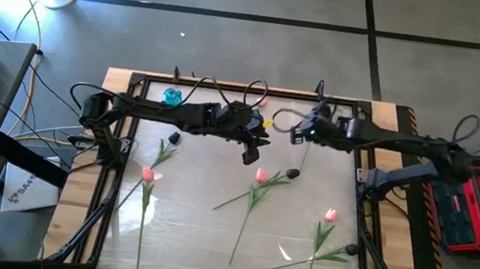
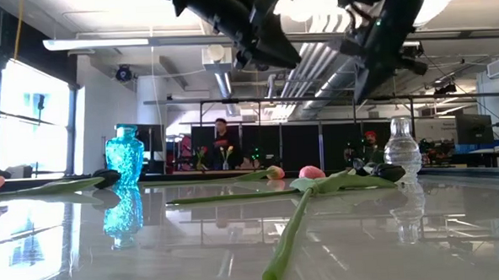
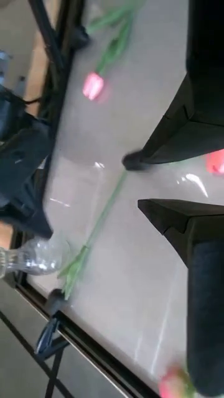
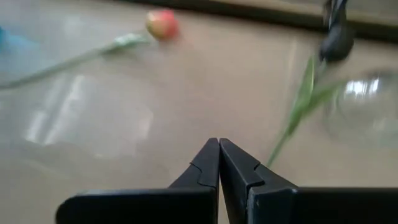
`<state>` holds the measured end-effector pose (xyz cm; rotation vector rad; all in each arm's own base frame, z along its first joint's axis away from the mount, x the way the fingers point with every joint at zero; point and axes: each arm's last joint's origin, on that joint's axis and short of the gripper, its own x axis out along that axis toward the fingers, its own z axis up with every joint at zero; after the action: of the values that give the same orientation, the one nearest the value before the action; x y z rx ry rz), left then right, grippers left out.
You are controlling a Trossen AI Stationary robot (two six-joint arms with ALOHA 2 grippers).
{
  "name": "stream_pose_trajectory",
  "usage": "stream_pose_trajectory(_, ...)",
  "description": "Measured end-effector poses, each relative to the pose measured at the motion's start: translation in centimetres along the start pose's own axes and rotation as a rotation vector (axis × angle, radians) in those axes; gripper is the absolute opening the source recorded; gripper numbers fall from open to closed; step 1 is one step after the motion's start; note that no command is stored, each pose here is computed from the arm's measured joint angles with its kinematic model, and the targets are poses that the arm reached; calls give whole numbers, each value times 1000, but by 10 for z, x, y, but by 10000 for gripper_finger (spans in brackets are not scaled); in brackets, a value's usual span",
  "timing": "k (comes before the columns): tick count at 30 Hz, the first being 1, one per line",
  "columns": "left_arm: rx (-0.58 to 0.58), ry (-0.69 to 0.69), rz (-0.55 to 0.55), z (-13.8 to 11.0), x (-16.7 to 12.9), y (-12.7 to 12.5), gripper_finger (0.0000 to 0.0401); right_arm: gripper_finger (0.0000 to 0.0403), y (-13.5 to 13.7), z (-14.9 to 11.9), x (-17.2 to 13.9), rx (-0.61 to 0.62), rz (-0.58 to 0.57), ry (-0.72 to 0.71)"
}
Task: Sort flowers into vase by color
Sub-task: Put the black flower into the transparent vase
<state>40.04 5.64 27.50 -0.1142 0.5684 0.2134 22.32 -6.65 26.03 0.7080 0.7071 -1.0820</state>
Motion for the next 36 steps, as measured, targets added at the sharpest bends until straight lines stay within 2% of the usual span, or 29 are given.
stream_pose_trajectory(9, 81, 77, 35, -6, 0, 16, 91, 0, 3, -21, 42, 146, -259, 152)
stream_pose_trajectory(13, 123, 143, 39, -13, 0, 19, 91, 0, 2, -24, 61, 161, -332, 198)
stream_pose_trajectory(19, 177, 224, 36, -35, 5, 22, 91, 0, -6, -14, 87, 244, -364, 262)
stream_pose_trajectory(27, 195, 311, 32, -62, 9, 23, 91, 3, -16, -6, 96, 289, -393, 277)
stream_pose_trajectory(30, 182, 337, 34, -71, 10, 24, 91, 21, -17, -3, 99, 290, -386, 274)
stream_pose_trajectory(36, 162, 346, 37, -76, 11, 24, 91, 84, -25, 1, 121, 274, -411, 310)
